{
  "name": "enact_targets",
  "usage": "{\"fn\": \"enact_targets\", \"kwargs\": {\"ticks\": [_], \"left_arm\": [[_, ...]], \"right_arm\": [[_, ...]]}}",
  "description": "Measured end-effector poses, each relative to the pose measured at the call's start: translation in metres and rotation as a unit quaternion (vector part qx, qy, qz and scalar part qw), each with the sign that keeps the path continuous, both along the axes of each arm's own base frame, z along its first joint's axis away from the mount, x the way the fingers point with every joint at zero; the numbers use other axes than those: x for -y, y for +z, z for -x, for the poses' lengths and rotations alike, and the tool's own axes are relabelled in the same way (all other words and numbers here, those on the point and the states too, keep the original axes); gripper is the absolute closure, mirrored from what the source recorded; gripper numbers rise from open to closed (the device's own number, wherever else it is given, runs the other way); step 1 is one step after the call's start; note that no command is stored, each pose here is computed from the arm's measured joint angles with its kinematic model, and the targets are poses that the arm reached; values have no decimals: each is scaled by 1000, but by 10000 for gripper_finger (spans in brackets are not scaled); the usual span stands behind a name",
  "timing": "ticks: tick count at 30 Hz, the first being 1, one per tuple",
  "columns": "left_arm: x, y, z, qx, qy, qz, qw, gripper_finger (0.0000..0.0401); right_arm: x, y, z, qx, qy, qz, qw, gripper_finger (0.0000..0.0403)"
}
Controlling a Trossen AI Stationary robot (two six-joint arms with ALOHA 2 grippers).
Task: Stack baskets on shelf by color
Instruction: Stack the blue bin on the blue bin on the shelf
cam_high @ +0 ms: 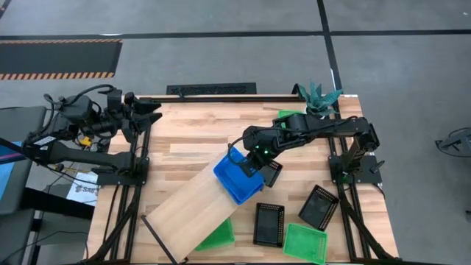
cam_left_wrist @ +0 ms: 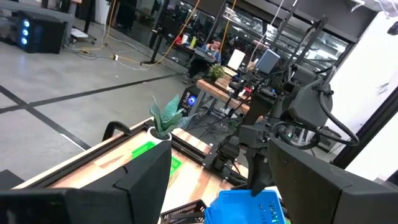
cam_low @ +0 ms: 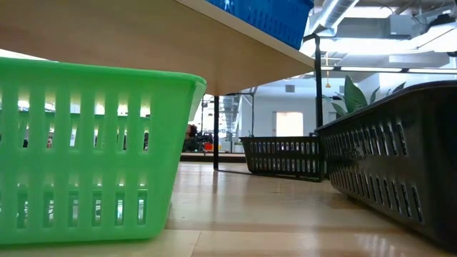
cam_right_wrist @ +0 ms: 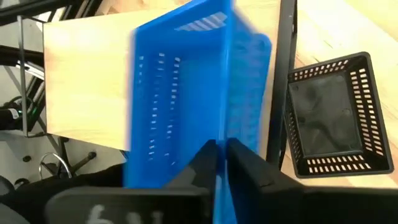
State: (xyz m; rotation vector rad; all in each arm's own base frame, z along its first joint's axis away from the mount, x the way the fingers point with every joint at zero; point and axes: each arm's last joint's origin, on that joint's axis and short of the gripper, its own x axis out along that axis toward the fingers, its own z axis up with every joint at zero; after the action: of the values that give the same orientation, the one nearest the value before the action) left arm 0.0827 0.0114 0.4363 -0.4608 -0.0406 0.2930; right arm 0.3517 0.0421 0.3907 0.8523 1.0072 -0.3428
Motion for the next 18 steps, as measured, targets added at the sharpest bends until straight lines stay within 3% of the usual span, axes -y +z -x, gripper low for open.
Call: {"fn": "enact_targets", "kwargs": {"ticks": [4,11,18], "left_arm": [[0,0,0,0,1,0,1000,147],[0,0,0,0,2,0,1000,147],[0,0,0,1,2,3,1000,147]], "right_arm": [[-1,2,-3,16,0,-3,1000,393],[-1,3,-4,25,-11,-16,999,365],[-7,2,-2,14,-16,-24,999,372]]}}
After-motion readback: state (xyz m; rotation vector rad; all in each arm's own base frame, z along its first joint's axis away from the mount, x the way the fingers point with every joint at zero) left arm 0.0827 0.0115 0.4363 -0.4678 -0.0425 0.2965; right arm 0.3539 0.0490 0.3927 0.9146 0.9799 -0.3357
